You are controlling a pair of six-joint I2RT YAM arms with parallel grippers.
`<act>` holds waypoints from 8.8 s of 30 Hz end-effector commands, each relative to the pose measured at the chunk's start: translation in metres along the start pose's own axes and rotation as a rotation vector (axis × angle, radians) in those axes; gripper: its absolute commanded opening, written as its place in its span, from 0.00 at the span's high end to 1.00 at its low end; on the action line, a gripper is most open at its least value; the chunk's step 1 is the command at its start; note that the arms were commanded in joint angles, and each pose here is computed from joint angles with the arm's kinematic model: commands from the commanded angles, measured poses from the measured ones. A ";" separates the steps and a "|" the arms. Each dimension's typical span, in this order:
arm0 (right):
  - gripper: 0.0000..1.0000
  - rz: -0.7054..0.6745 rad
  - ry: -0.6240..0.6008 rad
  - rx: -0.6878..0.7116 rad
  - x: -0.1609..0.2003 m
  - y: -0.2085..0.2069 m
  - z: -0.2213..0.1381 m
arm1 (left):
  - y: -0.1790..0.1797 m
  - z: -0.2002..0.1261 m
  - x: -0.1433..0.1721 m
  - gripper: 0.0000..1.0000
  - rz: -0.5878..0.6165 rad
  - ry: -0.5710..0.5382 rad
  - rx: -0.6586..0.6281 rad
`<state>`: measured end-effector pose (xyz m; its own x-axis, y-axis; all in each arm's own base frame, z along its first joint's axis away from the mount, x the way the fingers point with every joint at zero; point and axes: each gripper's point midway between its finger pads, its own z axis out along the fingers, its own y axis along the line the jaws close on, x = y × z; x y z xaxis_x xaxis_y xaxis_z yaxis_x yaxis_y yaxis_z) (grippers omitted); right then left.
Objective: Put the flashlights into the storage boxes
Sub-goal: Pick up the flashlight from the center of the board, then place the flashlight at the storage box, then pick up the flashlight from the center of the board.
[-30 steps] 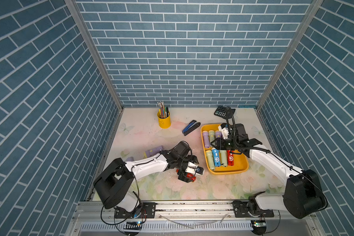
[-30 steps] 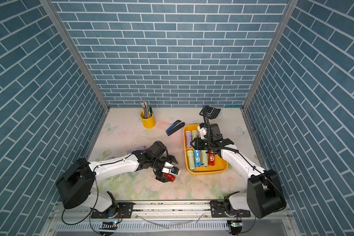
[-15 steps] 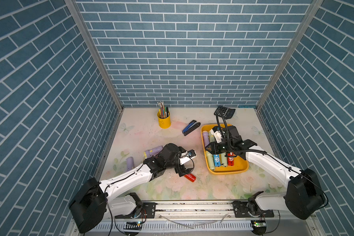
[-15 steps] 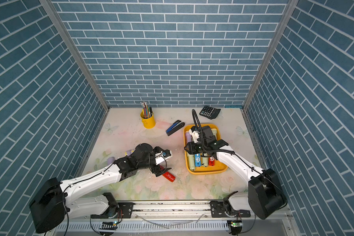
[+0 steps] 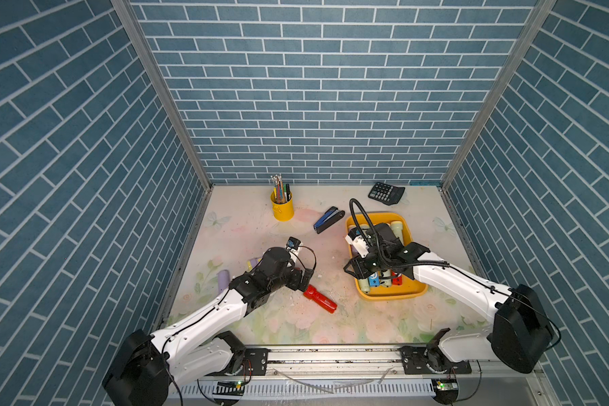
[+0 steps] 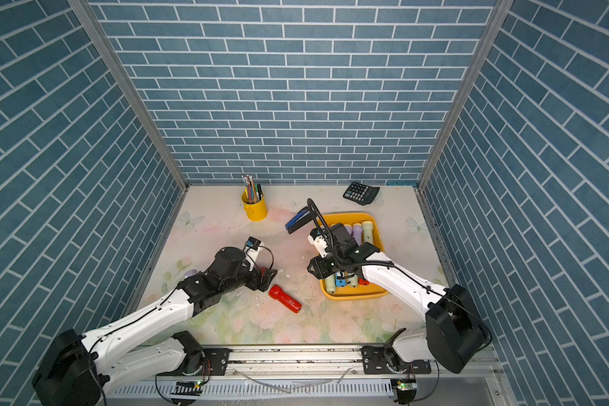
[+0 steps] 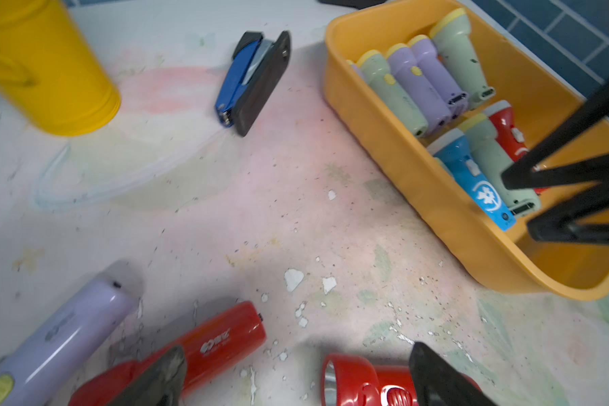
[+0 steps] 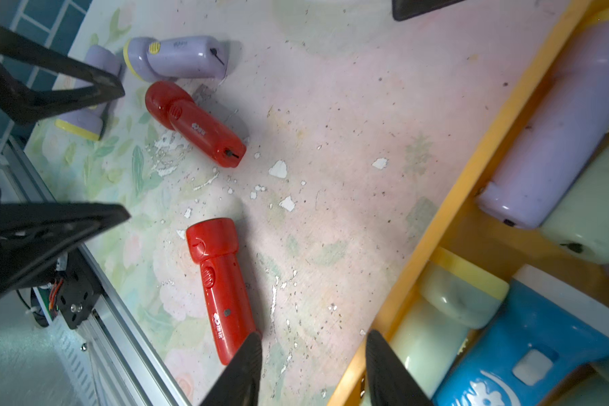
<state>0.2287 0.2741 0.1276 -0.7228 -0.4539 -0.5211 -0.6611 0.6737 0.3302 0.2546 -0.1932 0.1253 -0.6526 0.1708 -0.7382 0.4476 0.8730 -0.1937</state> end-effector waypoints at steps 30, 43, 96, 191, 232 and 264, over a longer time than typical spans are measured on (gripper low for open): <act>0.42 -0.265 0.262 -0.156 0.040 0.080 0.060 | 0.054 -0.020 0.068 0.00 -0.581 0.089 -0.171; 0.46 -0.321 0.441 -0.093 0.077 0.084 0.084 | 0.057 -0.014 0.073 0.00 -0.620 0.115 -0.156; 0.73 0.103 0.044 -0.067 0.007 -0.001 0.014 | 0.040 0.006 0.045 0.05 -0.726 -0.014 0.084; 0.41 -0.573 -0.123 -0.146 -0.069 0.040 0.038 | 0.098 -0.034 0.026 0.20 -0.650 0.271 -0.132; 0.50 -0.892 0.030 -0.401 -0.073 0.110 0.215 | 0.133 -0.029 0.045 0.21 -0.858 0.178 -0.116; 0.77 -0.370 -0.194 -0.145 -0.031 0.023 0.030 | 0.077 -0.004 0.004 0.26 -0.635 0.123 -0.029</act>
<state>0.2344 0.3354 0.1153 -0.2931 -0.6128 -0.7339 -0.9501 0.2724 0.1520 0.2704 -0.1126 0.1021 -0.8660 -0.3514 -0.3557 -0.1008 0.8195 -0.5642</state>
